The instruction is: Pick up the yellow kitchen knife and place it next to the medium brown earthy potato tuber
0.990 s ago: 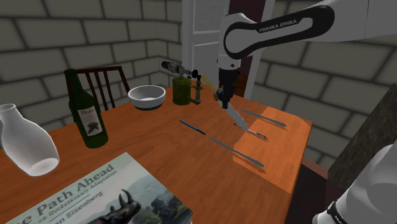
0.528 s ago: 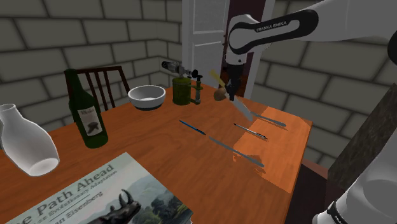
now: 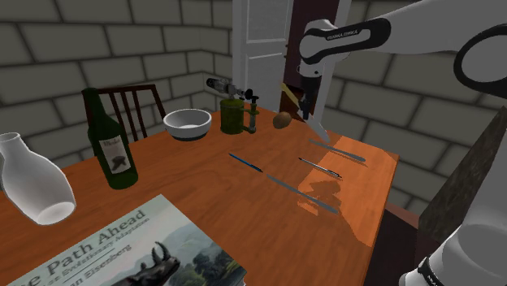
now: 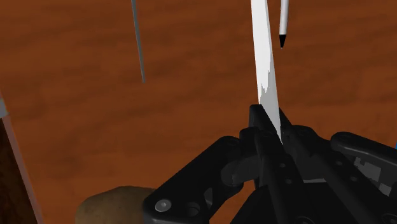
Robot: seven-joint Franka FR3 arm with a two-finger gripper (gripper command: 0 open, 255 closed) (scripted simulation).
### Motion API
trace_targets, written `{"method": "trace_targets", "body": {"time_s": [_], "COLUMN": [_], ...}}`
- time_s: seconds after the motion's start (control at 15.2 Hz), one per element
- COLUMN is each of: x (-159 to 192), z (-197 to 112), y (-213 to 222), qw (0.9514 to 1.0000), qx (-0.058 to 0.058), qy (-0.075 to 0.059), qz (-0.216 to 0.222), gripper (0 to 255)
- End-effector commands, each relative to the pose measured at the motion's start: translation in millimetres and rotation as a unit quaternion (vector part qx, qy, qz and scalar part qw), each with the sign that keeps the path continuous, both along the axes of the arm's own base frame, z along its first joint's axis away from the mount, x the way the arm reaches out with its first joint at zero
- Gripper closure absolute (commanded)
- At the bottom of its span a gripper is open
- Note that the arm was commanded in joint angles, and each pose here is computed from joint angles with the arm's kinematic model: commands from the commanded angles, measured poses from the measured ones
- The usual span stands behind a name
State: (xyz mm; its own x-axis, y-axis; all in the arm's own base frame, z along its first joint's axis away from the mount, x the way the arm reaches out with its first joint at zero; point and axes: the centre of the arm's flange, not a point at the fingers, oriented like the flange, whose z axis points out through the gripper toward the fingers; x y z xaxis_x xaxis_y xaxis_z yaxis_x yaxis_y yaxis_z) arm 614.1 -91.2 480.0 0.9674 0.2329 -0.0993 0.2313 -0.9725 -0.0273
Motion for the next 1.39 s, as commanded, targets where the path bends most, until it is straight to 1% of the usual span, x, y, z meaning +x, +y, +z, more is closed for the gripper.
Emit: {"method": "trace_targets", "body": {"time_s": [0.0,0.13,1.32], "x": [10.2,17.8,17.8], "z": [-0.6,-0.6,-95.6], "y": [-25.6,-45.7,-45.7], "qw": [1.0000,1.0000,1.0000], "qx": [0.000,0.000,0.000], "qy": [0.000,0.000,0.000], "qz": [0.001,0.001,0.001], "gripper": [255,255,255]}}
